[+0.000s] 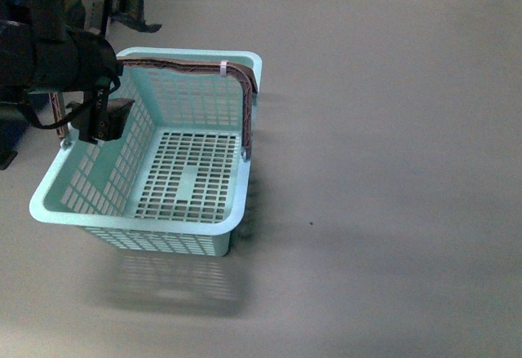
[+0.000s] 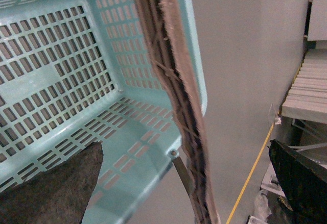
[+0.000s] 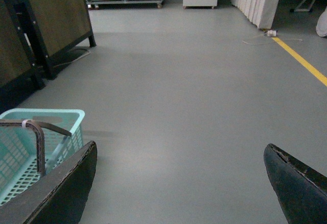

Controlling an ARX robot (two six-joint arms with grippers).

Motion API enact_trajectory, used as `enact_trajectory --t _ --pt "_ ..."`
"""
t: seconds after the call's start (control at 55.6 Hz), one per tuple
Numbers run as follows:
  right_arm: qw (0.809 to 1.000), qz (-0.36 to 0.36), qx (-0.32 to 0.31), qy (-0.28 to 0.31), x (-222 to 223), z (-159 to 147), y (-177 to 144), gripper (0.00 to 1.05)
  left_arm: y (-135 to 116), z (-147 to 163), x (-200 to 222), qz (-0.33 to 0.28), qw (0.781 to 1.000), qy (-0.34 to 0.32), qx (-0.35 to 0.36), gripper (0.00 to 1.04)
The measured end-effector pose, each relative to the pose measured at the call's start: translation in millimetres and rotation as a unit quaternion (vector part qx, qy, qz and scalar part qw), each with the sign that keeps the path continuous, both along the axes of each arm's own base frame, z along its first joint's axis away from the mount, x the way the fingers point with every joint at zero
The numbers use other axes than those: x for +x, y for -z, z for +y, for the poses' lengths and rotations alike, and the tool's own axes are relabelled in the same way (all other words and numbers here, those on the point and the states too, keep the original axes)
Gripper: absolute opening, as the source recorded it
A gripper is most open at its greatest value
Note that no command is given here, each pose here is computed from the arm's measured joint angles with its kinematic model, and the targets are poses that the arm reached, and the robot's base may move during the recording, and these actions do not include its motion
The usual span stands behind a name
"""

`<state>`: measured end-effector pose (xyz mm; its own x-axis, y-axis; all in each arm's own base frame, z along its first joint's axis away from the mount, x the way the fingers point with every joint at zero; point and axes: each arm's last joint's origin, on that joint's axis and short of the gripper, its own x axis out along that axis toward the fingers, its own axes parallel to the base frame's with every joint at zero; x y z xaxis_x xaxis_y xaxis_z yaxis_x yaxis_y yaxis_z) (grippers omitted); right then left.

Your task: Pick lemon and mango into basket

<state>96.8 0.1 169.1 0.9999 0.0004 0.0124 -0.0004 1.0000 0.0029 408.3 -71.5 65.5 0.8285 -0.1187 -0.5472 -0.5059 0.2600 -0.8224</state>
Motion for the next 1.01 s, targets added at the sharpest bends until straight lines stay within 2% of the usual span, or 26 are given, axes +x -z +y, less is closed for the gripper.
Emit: enact_trajectory --t 0.162,0.486,0.954,1.008 --pt "1.000 0.000 0.000 0.000 0.0 0.0 0.0 0.96 22.7 -2.7 30.4 0.012 1.000 -0.004 0.002 0.98" --pt "1.000 0.000 0.000 0.000 0.0 0.0 0.0 0.96 24.2 -17.5 61.8 -0.004 1.000 0.011 0.004 0.98" --pt "1.000 0.000 0.000 0.000 0.0 0.0 0.0 0.96 30.4 -25.0 67.4 0.026 1.000 0.011 0.010 0.22" --pt "1.000 0.000 0.000 0.000 0.0 0.0 0.0 0.96 30.6 -24.6 67.3 0.027 1.000 0.003 0.009 0.16"
